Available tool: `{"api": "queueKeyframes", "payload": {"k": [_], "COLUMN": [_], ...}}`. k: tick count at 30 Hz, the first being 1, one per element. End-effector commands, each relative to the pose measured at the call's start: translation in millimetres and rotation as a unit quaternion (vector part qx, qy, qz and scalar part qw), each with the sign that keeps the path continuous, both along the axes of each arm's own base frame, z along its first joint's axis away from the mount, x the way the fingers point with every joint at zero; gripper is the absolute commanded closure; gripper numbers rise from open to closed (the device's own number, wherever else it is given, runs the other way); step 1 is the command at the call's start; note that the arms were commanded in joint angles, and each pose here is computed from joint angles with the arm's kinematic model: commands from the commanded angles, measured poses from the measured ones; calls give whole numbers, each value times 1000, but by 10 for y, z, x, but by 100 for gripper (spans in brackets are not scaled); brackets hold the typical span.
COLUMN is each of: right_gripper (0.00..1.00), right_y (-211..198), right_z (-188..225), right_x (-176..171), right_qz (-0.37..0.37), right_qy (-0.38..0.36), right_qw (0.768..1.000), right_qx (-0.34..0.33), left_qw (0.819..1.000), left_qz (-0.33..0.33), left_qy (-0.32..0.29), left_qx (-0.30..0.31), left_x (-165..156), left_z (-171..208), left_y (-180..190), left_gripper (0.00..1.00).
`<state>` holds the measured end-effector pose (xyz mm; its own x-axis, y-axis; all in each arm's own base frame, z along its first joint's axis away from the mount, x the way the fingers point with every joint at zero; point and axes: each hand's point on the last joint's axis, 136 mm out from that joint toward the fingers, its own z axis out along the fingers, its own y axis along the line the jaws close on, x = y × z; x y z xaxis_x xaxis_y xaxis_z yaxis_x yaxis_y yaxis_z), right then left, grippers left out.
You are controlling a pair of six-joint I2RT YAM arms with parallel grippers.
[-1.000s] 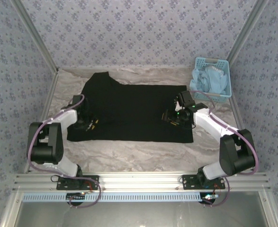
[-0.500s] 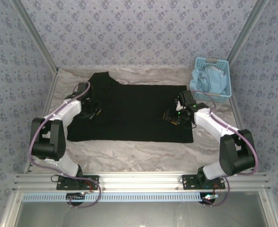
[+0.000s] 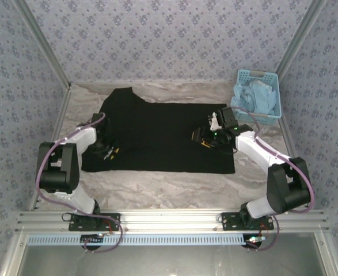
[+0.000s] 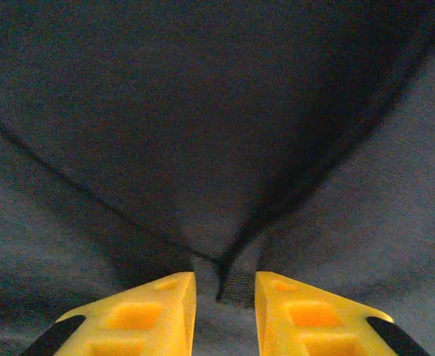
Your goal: Fold and stack the t-shirts
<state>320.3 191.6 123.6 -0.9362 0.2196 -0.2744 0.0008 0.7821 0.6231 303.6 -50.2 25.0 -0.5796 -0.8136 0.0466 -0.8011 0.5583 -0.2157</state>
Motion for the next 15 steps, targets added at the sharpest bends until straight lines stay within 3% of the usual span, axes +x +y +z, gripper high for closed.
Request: {"api": "queueKeyframes", "payload": {"k": [1, 10, 15], "right_gripper": [44, 45, 46], "right_y": [256, 300, 287], "right_z": [266, 227, 178], "right_x": [19, -21, -43], "right_qz": [41, 46, 45], "right_qy": [-37, -31, -26], "right_qw": [997, 997, 997], "right_qx": [57, 55, 52], "left_qw": [999, 997, 998], "left_qz": [24, 42, 35], "left_qy": [-25, -58, -42], "left_qx": [-18, -23, -25], "left_x": [97, 242, 222], "left_z": [91, 148, 79], "left_y": [-12, -19, -28], "left_gripper": [70, 66, 77]}}
